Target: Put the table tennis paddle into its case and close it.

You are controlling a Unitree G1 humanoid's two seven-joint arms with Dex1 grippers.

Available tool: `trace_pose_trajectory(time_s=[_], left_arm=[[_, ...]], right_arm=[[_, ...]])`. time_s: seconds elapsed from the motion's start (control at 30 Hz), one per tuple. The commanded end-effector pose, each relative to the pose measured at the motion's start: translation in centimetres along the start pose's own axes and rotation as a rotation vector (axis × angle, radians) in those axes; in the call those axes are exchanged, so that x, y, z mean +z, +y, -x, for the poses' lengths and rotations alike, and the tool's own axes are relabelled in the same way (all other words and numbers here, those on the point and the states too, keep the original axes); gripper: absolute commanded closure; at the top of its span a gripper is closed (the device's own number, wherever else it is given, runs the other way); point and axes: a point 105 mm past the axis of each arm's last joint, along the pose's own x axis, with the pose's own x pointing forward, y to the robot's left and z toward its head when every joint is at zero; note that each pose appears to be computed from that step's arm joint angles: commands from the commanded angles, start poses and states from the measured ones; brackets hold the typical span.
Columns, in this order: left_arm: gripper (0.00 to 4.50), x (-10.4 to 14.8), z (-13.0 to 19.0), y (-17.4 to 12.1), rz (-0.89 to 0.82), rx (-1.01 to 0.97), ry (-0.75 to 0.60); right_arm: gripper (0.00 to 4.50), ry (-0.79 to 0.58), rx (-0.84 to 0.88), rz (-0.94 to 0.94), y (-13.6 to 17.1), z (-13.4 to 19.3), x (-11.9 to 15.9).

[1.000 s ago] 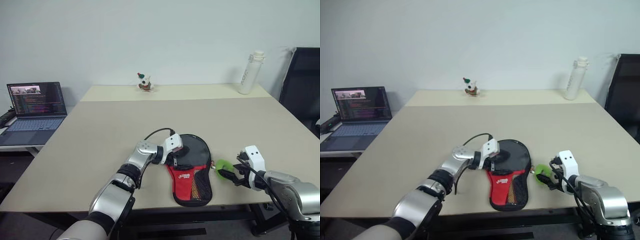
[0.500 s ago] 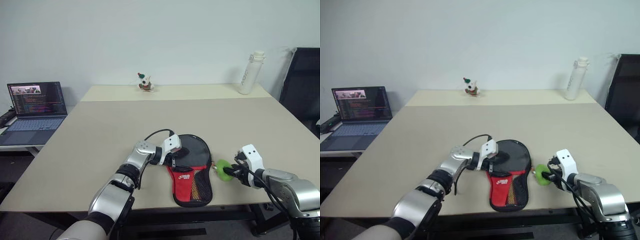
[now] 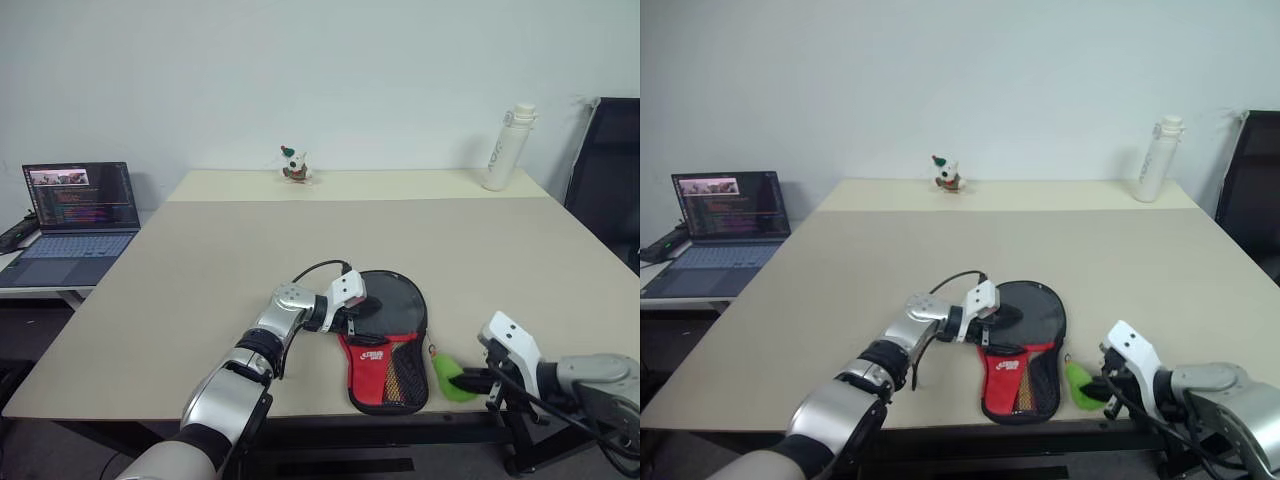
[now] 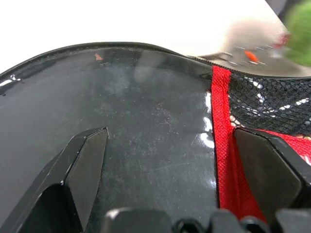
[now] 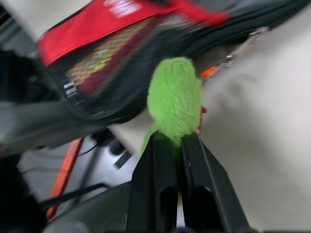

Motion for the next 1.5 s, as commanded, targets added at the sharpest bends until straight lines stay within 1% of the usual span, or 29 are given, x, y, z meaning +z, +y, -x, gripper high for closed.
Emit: trace_pose_trajectory(time_s=[0.03,0.13,0.2,0.43,0.6,0.73,0.93,1.03,1.17,1.3,1.43,1.5], left_arm=[[0.0,-0.7,-0.6,-0.6,0.018,-0.026,0.032],[0.0,-0.7,-0.6,-0.6,0.018,-0.026,0.031],[0.0,-0.7,-0.7,-0.6,0.016,-0.024,0.031],[0.0,-0.8,-0.8,-0.6,0.014,-0.02,0.032],[0.0,-0.7,-0.7,-0.5,0.01,-0.012,0.031],[0.0,-0.6,-0.8,-0.5,0.005,-0.008,0.031],[0.0,-0.3,-1.1,-0.4,-0.003,-0.004,0.021],[0.0,-0.1,-1.3,-0.3,-0.008,0.004,0.015],[0.0,0.1,-1.5,-0.3,-0.008,0.007,0.01],[0.0,0.2,-1.4,-0.2,-0.005,0.027,-0.007],[0.0,1.2,-0.2,0.7,-0.011,0.079,-0.075],[0.0,1.8,1.6,1.1,-0.002,0.1,-0.128]], right_arm=[[4.49,0.034,0.101,0.084,2.3,0.2,-0.2],[4.49,0.072,0.158,0.117,3.5,0.5,-0.9],[4.49,0.089,0.236,0.129,5.1,0.9,-1.2],[4.49,0.085,0.43,0.133,9.3,1.1,-1.3],[4.49,0.066,0.498,0.119,11.1,0.7,-1.2],[4.49,0.049,0.515,0.118,11.8,0.3,-0.6],[4.49,0.064,0.457,0.12,10.6,-0.1,-0.2],[3.72,0.061,0.449,0.115,10.1,0.2,0.1],[2.43,0.054,0.421,0.127,9.5,0.6,0.7],[2.43,0.032,0.357,0.128,8.2,1.0,1.3],[2.43,-0.083,0.205,0.157,5.1,1.3,3.5],[2.43,-0.179,0.11,0.182,2.8,1.3,5.3]])
